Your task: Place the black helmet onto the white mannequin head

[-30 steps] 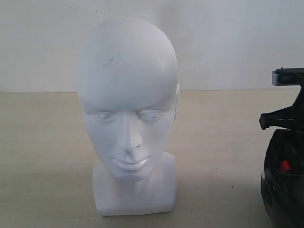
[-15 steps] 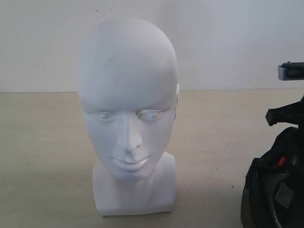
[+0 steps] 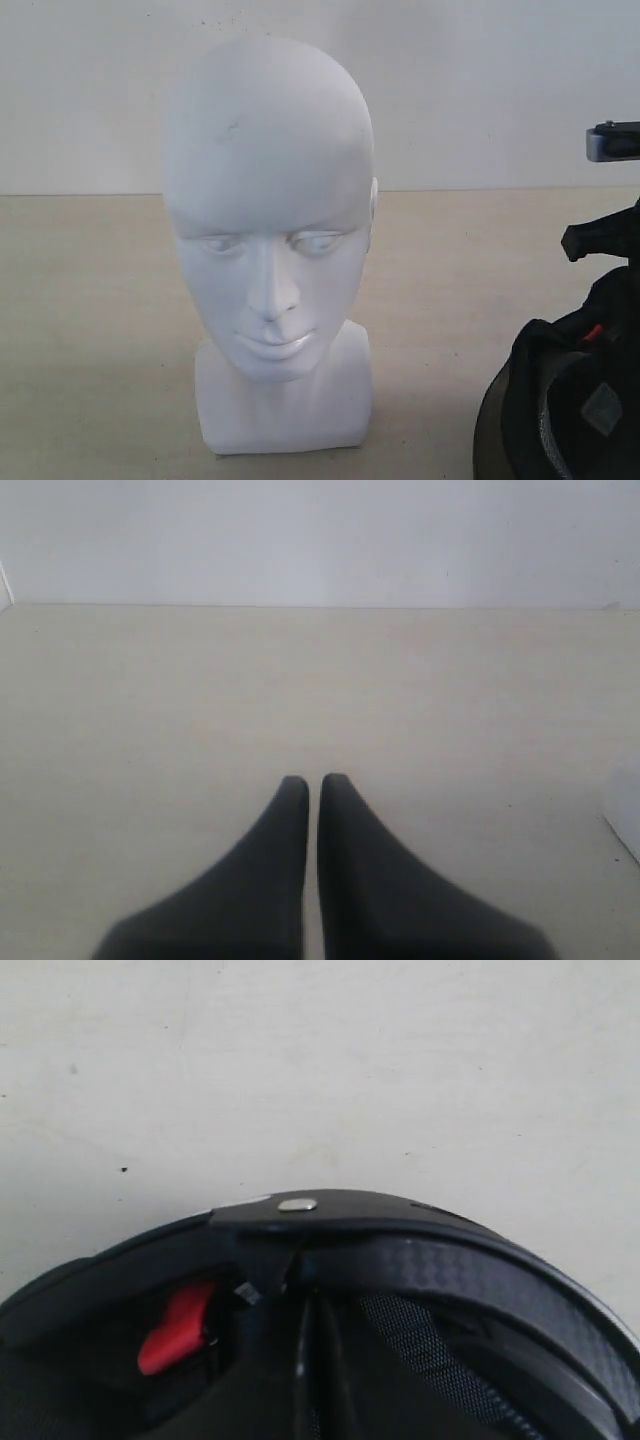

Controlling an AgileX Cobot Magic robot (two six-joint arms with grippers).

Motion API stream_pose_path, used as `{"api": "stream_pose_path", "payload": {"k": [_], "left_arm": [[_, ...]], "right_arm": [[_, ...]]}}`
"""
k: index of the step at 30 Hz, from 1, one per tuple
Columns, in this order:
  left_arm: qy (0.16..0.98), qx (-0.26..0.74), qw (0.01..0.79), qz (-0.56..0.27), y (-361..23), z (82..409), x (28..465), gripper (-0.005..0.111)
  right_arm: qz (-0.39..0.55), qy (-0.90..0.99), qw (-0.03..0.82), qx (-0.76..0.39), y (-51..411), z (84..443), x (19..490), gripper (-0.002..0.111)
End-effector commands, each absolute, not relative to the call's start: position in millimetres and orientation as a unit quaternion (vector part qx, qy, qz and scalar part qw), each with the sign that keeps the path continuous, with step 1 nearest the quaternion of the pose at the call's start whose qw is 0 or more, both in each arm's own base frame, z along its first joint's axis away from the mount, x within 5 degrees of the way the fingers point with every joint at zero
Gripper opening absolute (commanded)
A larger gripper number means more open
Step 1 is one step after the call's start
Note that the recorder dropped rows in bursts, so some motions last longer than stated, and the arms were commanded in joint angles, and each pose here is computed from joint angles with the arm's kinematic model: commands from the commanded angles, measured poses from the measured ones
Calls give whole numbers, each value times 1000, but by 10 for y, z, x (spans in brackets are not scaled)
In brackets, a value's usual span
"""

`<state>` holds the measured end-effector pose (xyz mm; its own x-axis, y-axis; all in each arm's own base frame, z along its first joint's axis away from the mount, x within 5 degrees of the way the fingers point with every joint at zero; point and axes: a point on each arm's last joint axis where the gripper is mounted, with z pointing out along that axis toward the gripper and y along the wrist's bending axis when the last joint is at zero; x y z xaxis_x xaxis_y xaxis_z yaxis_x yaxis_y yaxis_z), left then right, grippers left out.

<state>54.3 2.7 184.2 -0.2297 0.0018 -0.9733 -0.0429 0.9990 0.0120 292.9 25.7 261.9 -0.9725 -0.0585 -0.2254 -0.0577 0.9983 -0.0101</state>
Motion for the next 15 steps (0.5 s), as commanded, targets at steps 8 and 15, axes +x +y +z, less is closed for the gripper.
{"api": "stream_pose_path", "payload": {"k": [8,15], "left_arm": [[782,-15,623,14,24,1850,541,4],[782,-15,623,14,24,1850,541,4]], "right_arm": [[57,989,113,-73,373,2545,2996,0],[45,992,102,-62,347,2538,2979,0]]}}
